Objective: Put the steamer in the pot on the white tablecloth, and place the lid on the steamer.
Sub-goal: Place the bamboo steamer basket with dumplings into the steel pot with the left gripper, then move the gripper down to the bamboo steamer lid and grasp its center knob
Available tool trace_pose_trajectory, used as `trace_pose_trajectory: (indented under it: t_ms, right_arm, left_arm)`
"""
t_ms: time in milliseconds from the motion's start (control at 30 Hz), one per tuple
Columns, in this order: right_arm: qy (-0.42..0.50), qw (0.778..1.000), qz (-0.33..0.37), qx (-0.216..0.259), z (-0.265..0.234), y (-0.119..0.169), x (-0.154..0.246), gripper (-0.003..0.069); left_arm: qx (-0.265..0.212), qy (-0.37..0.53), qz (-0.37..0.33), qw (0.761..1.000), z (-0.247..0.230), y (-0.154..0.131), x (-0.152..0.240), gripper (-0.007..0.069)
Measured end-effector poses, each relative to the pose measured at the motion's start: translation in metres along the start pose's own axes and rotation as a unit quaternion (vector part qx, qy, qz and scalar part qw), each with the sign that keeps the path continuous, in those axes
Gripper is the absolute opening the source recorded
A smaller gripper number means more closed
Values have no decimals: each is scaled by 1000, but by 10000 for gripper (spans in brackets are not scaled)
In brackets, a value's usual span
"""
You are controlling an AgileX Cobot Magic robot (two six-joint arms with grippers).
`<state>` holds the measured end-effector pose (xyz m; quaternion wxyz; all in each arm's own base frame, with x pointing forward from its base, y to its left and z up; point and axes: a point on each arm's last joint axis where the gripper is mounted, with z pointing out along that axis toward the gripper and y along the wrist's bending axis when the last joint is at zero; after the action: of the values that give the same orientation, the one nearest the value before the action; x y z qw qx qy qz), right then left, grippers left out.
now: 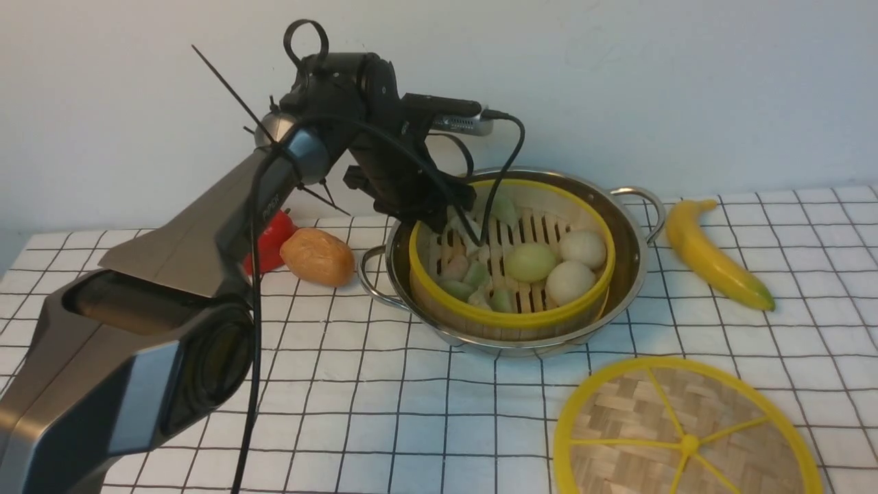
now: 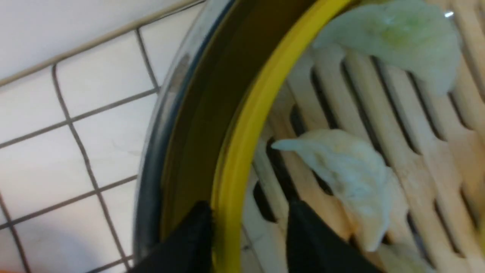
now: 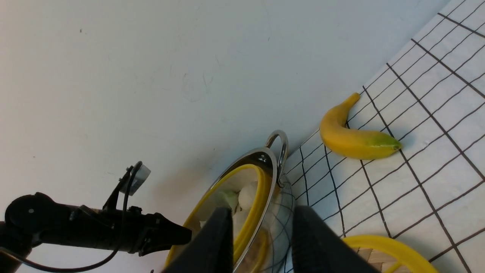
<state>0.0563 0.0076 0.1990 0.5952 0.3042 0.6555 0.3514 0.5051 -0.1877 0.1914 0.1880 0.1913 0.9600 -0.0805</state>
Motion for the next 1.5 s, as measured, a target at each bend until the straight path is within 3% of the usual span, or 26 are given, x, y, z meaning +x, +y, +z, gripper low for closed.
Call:
trace_pose_trajectory:
  t_ms: [100,233,433,500,600,700,733,800,933,1000,1033,1167,1333,1500]
  right_arm:
    - [0,1000,0,0,0,0,0,242]
    - [-2,1000,-1,-1,0,0,0,242]
    - [-70,997,-3,-40,-1,7,-13,242]
    - [-118,990,-19,-72,-5,18,-24,242]
    - [-192,969,-69,-137,-20,56,-52,242]
    - [-215,957,-112,-162,-27,93,-75,242]
    - [-217,955,-118,-165,-29,98,-78,242]
    - [-192,958,-154,-149,-25,127,-95,242]
    - [-101,970,-208,-72,-1,154,-111,242]
    - [-28,967,-252,-17,16,161,-114,242]
    - [-21,966,-256,-11,18,161,-114,242]
    - [162,929,-326,68,66,151,-101,242]
    - [360,874,-306,114,121,118,-68,242]
    - [456,830,-280,156,160,84,-42,242]
  left_arm:
    - [2,-7,1,1000,-6,-2,-2,391]
    - [-13,-34,11,999,-29,-1,-11,449]
    - [-80,-124,34,988,-110,3,-31,454]
    - [-101,-161,37,981,-145,4,-35,414]
    - [-122,-217,39,968,-207,1,-33,246]
    - [-125,-251,39,959,-246,-2,-27,68]
    - [-125,-256,39,958,-252,-3,-26,68]
    - [-127,-288,41,948,-288,-7,-18,-13]
    - [-122,-332,42,934,-339,-15,0,-23]
    - [-117,-359,42,925,-368,-19,9,-23]
    - [-118,-364,43,923,-374,-20,12,-23]
    - [-122,-397,57,908,-428,-28,47,-23]
    - [-127,-361,74,921,-445,-32,92,-23]
    - [-123,-300,80,942,-435,-33,163,-23]
